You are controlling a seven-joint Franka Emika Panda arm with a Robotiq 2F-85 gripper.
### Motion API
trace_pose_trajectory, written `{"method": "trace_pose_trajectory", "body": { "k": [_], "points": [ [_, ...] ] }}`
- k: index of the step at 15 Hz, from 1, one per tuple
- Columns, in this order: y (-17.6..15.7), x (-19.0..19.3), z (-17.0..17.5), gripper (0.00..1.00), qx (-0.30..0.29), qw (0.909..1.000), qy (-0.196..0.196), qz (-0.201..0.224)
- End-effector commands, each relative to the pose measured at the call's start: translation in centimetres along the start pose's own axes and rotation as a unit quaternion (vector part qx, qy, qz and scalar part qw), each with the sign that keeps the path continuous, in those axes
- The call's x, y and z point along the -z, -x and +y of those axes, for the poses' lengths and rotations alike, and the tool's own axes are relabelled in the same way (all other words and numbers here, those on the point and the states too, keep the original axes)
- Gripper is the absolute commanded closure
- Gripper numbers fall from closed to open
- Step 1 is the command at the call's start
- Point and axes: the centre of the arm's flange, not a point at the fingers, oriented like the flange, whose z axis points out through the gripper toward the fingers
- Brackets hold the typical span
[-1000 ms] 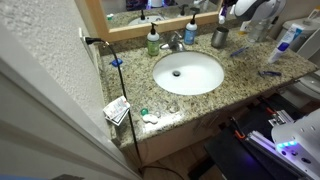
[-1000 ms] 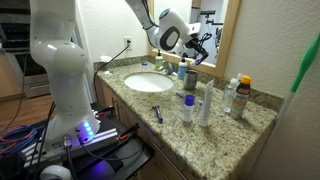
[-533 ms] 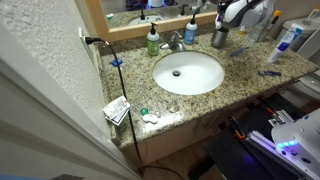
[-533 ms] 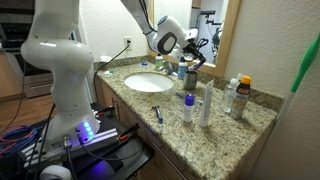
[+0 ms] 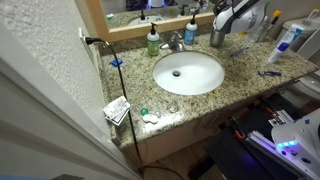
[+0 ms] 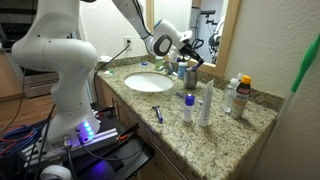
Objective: Take the toothbrush from the cup and put it on the counter, then pick the toothpaste and put it in the cup
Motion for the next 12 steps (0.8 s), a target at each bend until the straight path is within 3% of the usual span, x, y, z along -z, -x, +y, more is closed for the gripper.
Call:
{"method": "trace_pose_trajectory", "body": {
  "k": [1,11,12],
  "points": [
    [3.0,0.2,0.0,0.93,0.011,0.9990,0.033,0.027],
    [5.3,0.2,-0.3,0.93,0.031,0.9935,0.102,0.040],
    [5.6,0.2,-0.2,0.60,0.028,0.9932,0.106,0.037]
  ]
}}
